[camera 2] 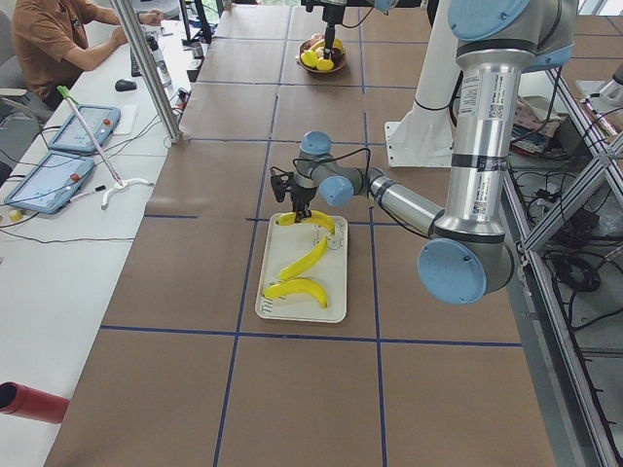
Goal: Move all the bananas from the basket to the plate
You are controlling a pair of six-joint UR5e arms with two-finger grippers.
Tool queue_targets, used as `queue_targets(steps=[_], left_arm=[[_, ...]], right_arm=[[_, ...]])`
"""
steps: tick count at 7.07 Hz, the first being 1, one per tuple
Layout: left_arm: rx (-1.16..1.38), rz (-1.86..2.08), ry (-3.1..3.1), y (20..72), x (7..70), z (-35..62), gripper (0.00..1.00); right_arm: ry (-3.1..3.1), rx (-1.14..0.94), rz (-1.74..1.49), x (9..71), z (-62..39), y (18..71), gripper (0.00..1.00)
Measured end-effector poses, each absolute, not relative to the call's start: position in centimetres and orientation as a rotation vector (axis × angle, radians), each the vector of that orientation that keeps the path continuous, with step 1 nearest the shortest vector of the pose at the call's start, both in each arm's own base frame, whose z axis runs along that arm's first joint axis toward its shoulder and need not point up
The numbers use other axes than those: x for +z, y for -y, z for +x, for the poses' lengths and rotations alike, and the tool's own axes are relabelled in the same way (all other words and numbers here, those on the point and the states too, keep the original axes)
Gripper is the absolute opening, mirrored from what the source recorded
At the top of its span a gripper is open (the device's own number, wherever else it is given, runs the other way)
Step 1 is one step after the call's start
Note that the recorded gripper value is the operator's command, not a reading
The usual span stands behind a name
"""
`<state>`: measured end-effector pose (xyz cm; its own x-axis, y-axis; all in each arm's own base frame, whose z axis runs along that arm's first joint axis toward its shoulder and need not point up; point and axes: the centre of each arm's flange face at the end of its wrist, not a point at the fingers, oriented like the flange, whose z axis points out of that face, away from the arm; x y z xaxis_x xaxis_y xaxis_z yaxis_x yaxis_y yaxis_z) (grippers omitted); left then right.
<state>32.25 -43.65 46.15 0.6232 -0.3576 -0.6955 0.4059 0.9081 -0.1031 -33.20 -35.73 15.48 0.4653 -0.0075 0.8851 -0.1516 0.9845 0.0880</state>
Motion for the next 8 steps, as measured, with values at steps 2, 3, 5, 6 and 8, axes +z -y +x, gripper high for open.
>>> queue_targets(steps=[2, 3, 5, 6, 8], left_arm=[[-0.437, 0.081, -0.765, 44.6, 49.6, 31.1, 0.0], [-0.43, 0.094, -0.758, 44.6, 51.4, 29.8, 0.35], [-0.423, 0.11, -0.746, 44.6, 53.0, 27.7, 0.99], [-0.424, 0.117, -0.752, 44.7, 52.7, 27.3, 0.99], [-0.415, 0.122, -0.782, 44.5, 51.2, 27.0, 0.99]], right_arm=[[1.085, 0.088, 0.162, 15.5, -33.2, 35.7, 1.0], [1.086, 0.088, 0.162, 15.4, -33.2, 35.7, 1.0], [1.087, 0.087, 0.162, 15.3, -33.2, 35.7, 1.0], [1.088, 0.088, 0.163, 15.3, -33.1, 35.7, 1.0], [1.08, 0.095, 0.162, 15.8, -32.8, 35.8, 1.0]])
